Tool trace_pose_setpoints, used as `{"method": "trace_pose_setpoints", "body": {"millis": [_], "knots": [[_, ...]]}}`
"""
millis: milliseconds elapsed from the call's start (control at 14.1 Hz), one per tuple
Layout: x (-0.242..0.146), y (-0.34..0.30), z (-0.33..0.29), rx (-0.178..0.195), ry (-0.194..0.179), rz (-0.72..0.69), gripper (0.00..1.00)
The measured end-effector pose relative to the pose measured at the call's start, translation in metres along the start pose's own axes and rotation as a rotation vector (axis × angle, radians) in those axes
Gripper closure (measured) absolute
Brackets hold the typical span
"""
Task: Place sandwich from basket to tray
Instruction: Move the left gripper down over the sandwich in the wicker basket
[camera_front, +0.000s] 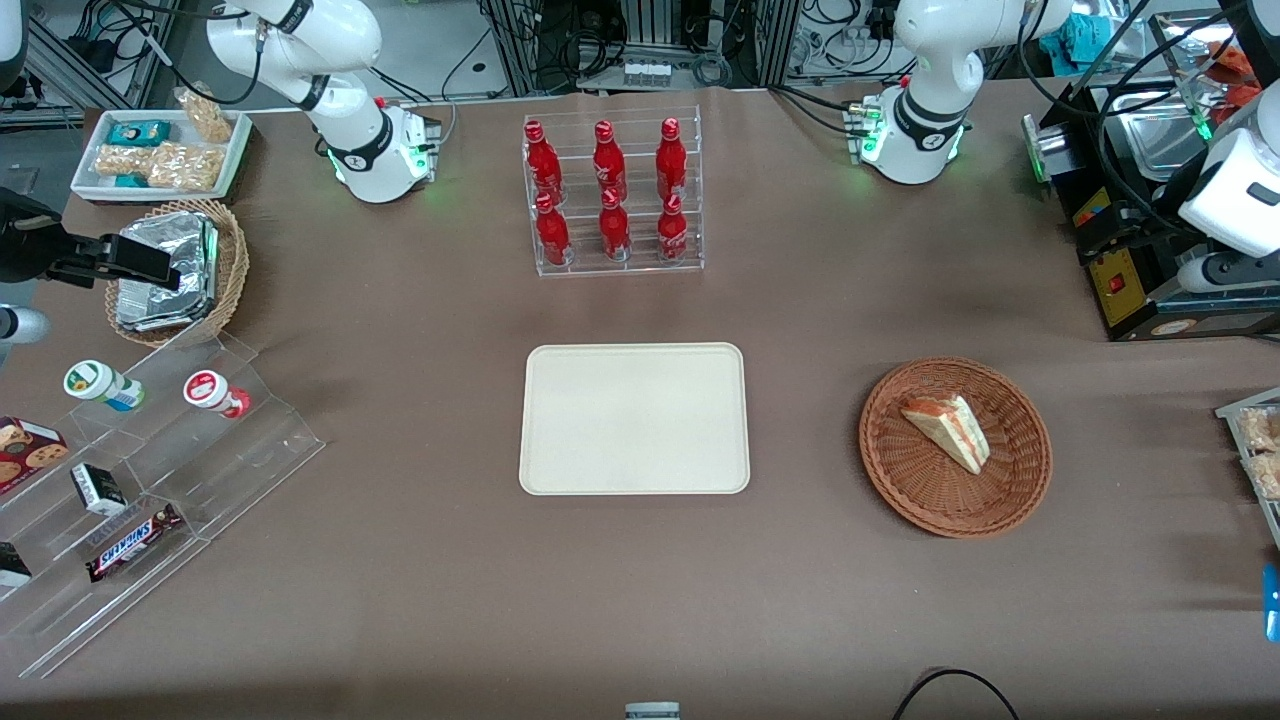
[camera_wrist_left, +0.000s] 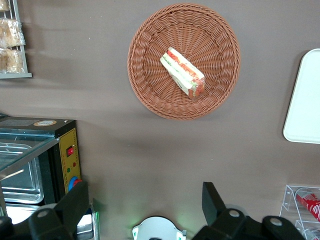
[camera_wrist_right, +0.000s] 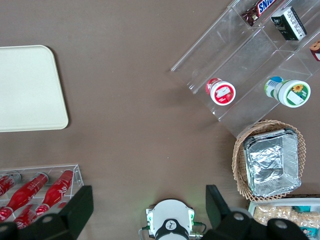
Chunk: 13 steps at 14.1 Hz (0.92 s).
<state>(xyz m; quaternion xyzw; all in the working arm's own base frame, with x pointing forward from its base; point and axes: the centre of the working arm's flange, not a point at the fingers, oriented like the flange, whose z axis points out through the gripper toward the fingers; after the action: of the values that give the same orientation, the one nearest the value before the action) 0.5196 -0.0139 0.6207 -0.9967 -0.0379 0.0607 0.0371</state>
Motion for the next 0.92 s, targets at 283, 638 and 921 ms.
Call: {"method": "trace_pose_setpoints", "body": {"millis": [283, 638, 921], "knots": [[0.007, -0.008, 0.009, -0.003, -0.018, -0.013, 0.00], [0.056, -0.005, 0.082, -0.011, -0.095, -0.120, 0.00], [0.087, 0.008, 0.183, -0.035, -0.042, -0.319, 0.00]]}}
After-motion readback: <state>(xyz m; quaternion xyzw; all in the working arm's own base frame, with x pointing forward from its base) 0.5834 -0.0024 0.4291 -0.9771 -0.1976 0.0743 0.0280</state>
